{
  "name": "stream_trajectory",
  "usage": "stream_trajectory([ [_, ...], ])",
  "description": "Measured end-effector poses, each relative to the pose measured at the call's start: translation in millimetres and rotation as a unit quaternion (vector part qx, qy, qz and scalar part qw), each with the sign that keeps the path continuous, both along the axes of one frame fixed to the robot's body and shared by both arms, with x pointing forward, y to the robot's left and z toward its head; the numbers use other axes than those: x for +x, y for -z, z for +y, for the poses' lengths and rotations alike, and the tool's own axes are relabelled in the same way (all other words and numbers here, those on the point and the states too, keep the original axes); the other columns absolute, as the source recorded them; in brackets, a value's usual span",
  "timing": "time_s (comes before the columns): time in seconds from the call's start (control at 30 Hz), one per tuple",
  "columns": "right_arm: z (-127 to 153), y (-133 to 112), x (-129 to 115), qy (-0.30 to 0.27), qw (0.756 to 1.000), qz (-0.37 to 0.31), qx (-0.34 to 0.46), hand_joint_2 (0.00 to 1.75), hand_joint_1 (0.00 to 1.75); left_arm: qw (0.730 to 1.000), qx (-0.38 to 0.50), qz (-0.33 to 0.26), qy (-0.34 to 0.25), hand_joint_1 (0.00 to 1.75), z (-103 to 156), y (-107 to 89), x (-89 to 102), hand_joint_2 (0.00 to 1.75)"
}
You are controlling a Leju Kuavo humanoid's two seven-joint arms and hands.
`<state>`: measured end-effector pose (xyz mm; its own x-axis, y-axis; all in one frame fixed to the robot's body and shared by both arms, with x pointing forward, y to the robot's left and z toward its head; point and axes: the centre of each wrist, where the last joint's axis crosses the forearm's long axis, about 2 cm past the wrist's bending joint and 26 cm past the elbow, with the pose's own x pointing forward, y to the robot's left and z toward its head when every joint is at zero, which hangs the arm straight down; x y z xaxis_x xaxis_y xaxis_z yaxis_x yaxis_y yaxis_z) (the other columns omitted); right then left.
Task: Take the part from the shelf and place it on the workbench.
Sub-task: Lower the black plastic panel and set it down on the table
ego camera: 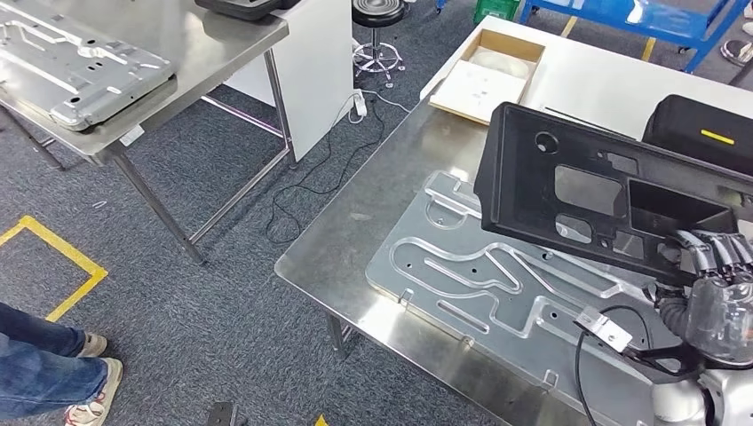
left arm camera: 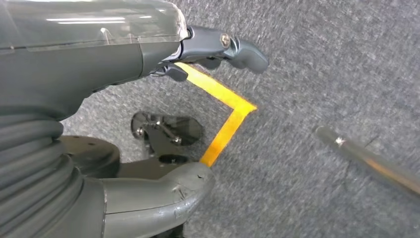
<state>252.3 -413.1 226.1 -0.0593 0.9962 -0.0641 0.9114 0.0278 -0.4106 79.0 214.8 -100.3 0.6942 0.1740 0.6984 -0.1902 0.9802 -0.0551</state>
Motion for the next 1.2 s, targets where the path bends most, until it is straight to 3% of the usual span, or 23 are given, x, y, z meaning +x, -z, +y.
stream_trajectory([
  [1.2, -2.6, -4.3, 6.7, -0.001, 1.0, 0.002, -0.016, 1.75, 1.75, 1.0, -0.005, -0.013, 0.01, 0.0, -2.4, -1.3, 5.0, 1.75],
])
